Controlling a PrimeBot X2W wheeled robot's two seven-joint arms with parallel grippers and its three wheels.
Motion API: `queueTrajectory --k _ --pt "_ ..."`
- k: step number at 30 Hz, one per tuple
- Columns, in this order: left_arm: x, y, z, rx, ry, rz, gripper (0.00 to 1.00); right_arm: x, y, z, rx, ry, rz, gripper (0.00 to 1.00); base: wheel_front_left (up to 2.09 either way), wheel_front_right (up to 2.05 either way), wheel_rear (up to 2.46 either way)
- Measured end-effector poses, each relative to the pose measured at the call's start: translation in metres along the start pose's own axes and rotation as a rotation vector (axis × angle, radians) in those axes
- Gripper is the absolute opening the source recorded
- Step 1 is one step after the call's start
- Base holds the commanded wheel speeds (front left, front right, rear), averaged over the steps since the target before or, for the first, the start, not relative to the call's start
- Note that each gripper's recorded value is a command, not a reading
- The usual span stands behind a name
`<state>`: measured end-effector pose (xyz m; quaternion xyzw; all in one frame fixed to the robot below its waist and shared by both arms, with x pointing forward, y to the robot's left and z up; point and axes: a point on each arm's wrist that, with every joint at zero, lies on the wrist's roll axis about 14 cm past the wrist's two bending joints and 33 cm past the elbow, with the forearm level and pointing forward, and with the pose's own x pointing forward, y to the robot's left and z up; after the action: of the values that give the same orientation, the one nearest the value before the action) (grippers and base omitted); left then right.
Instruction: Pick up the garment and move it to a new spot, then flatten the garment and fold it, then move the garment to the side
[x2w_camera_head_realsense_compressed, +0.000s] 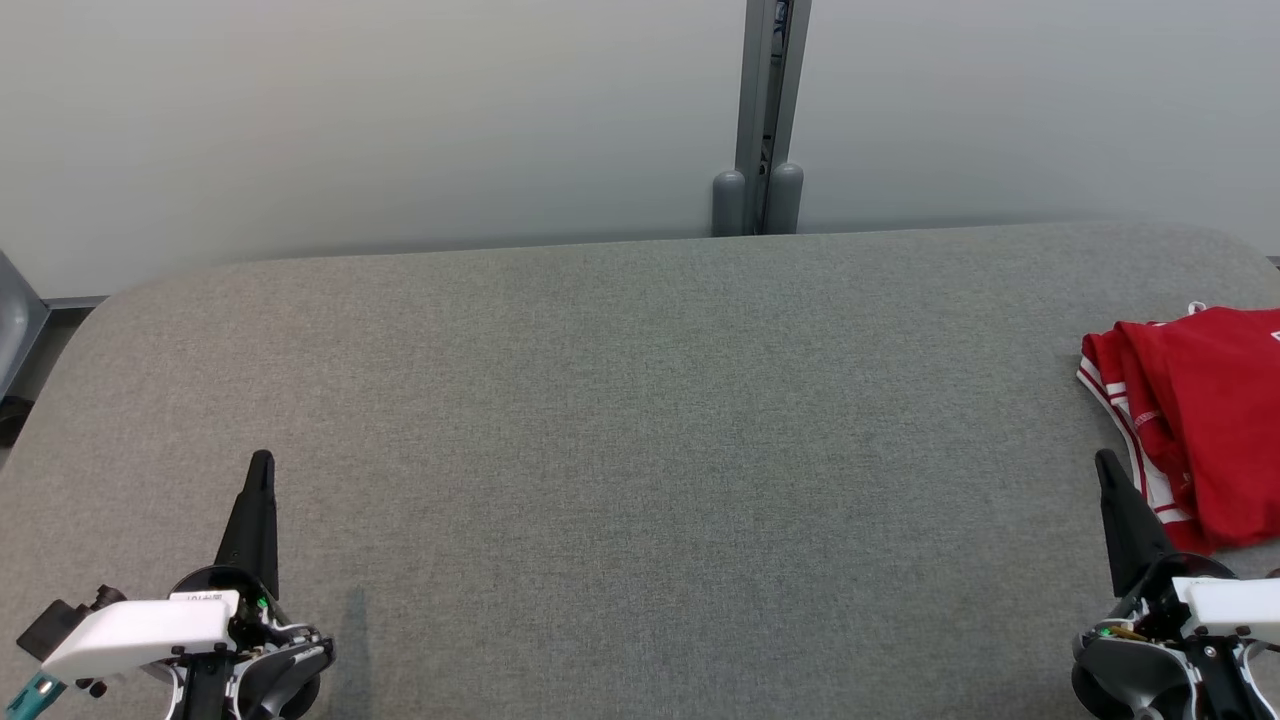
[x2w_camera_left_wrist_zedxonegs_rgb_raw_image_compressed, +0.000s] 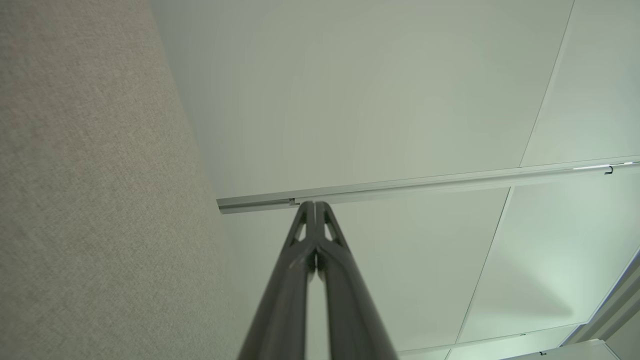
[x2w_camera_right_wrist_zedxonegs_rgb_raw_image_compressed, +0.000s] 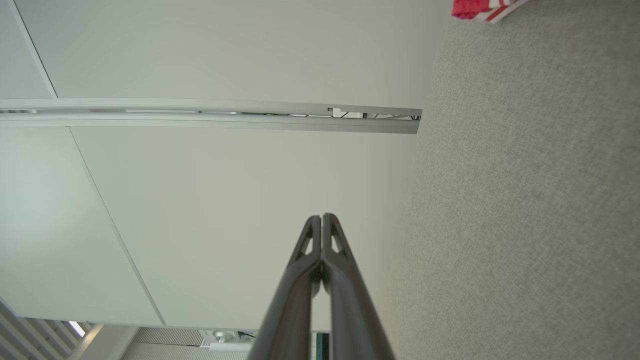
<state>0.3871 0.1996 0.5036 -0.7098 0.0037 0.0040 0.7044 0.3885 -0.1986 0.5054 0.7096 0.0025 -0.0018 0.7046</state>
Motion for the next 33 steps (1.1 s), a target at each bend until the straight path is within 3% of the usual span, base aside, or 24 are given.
queueTrajectory --k 33 --pt "0.0000 0.0000 0.0000 0.001 0.000 0.000 0.00 0.0000 0.0000 0.0000 0.000 0.000 0.000 0.00 0.00 0.00 0.00"
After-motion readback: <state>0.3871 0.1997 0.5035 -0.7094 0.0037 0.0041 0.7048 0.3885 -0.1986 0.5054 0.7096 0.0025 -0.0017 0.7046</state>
